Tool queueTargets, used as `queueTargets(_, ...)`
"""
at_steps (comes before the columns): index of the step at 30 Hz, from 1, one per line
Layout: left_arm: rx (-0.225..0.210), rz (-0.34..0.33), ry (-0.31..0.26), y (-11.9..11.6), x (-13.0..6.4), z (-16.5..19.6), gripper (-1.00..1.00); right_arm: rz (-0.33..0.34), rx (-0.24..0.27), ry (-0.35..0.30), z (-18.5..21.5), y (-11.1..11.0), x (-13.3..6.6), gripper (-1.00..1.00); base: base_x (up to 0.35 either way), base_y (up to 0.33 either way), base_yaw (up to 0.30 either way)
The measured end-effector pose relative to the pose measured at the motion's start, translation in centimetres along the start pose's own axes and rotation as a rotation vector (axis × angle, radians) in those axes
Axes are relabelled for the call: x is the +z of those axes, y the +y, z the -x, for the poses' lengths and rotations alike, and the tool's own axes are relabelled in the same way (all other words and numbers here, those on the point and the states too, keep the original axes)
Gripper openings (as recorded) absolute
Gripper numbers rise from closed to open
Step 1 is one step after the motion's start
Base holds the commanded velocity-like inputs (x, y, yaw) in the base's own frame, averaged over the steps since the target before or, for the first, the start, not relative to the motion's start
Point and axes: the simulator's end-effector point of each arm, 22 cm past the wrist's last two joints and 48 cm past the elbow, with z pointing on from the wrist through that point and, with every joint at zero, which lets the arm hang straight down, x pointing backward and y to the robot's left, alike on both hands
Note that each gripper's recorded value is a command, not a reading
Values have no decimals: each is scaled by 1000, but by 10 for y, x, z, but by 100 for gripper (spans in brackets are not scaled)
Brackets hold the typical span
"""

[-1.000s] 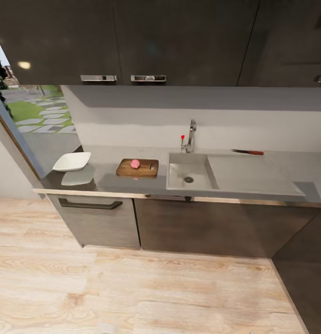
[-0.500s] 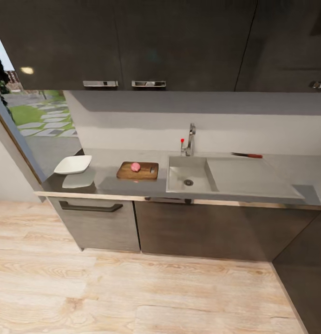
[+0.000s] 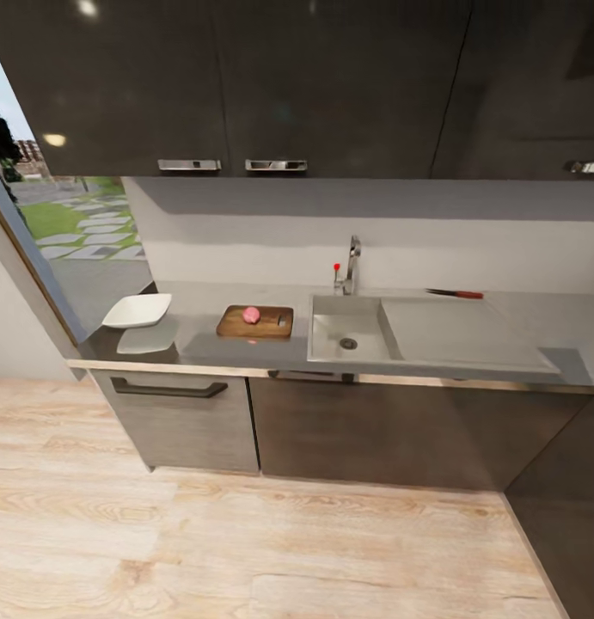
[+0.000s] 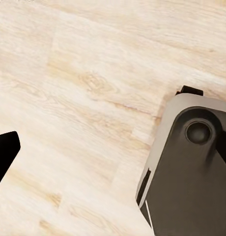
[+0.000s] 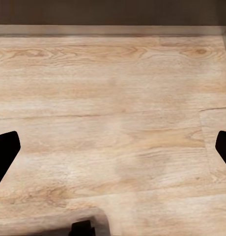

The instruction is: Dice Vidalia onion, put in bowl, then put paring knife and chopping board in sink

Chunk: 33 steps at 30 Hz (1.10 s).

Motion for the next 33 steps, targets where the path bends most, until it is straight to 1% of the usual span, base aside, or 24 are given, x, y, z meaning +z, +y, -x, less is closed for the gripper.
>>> queueTargets(9, -8, -14, -10, -9, -2, 4, 100, 1, 3, -15, 6, 0, 0, 100, 0, 0, 0)
queueTargets(33, -20, -23, -39, -13, -4, 16, 100, -4, 5, -38, 16, -2, -3, 100, 0, 0, 0)
